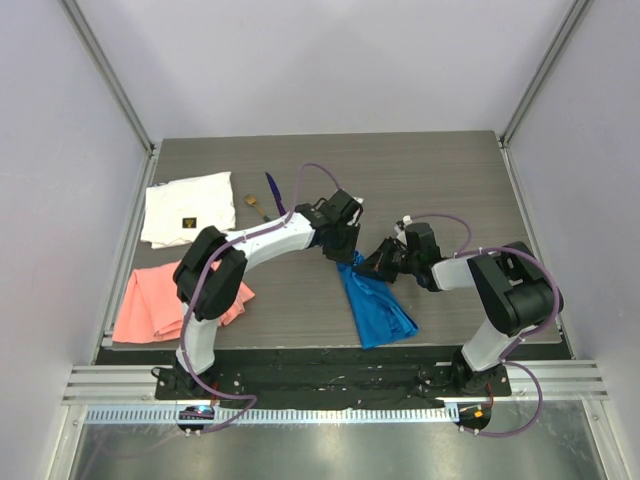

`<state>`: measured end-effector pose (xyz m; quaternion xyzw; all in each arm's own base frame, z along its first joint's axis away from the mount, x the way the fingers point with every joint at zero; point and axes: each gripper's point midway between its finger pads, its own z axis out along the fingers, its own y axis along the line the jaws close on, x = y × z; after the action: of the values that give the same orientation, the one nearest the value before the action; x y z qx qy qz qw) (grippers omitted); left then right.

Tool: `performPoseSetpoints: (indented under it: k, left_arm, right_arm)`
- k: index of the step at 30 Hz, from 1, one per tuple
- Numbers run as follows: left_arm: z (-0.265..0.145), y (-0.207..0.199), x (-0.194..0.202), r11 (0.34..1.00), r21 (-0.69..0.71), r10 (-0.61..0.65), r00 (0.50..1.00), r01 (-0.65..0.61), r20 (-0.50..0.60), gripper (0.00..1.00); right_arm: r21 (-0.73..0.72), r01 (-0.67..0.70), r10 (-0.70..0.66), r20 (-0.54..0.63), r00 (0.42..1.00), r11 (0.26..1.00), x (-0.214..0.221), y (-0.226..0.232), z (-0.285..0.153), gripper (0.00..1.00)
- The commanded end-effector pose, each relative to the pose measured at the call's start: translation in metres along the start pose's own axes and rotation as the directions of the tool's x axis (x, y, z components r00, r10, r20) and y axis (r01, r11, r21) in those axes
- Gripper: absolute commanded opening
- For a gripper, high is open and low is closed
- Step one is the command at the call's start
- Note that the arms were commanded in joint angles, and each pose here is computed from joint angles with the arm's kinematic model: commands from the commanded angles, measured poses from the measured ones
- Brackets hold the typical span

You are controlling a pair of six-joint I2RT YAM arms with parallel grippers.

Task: Fold the napkin into a case and place the utensils inside
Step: Grasp the top corner of the smaller rectangle folded napkin from the folded napkin.

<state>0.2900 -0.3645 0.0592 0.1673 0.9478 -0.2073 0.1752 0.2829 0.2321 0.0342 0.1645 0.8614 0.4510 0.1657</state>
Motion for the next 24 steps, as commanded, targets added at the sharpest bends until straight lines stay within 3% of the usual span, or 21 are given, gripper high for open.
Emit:
performPoseSetpoints:
  k: [1, 3, 5, 10, 14, 24]
  left_arm:
    - [-0.019, 0.009, -0.021, 0.996, -0.087, 0.033, 0.997, -0.028, 0.063, 0.29]
    - [-0.021, 0.009, -0.023, 0.995, -0.092, 0.054, 0.996, -0.047, 0.073, 0.40]
    - [-0.021, 0.013, -0.029, 0.992, -0.113, 0.067, 0.993, -0.056, 0.095, 0.42]
    - [-0.028, 0.002, -0.040, 0.995, -0.078, 0.068, 0.986, -0.057, 0.151, 0.28]
    - [-0.017, 0.006, -0.036, 0.994, -0.091, 0.075, 0.992, -0.066, 0.104, 0.14]
    - [0.011, 0.000, -0.046, 0.994, -0.028, 0.110, 0.992, -0.108, 0.069, 0.12]
  right_arm:
    - [-0.015, 0.029, -0.029, 0.029, 0.999, 0.999, -0.011, 0.006, -0.003, 0.01]
    - [-0.007, 0.027, -0.027, 0.039, 0.999, 1.000, -0.013, 0.003, -0.006, 0.01]
    - [-0.008, 0.031, -0.030, 0.038, 0.999, 0.999, -0.013, 0.002, -0.007, 0.01]
    - [-0.012, 0.036, -0.036, 0.031, 0.999, 0.999, -0.012, 0.004, -0.007, 0.01]
    - [-0.014, 0.035, -0.035, 0.032, 0.999, 0.999, -0.013, 0.005, -0.008, 0.01]
    - [-0.022, 0.042, -0.041, 0.036, 0.999, 0.999, -0.014, 0.009, -0.009, 0.01]
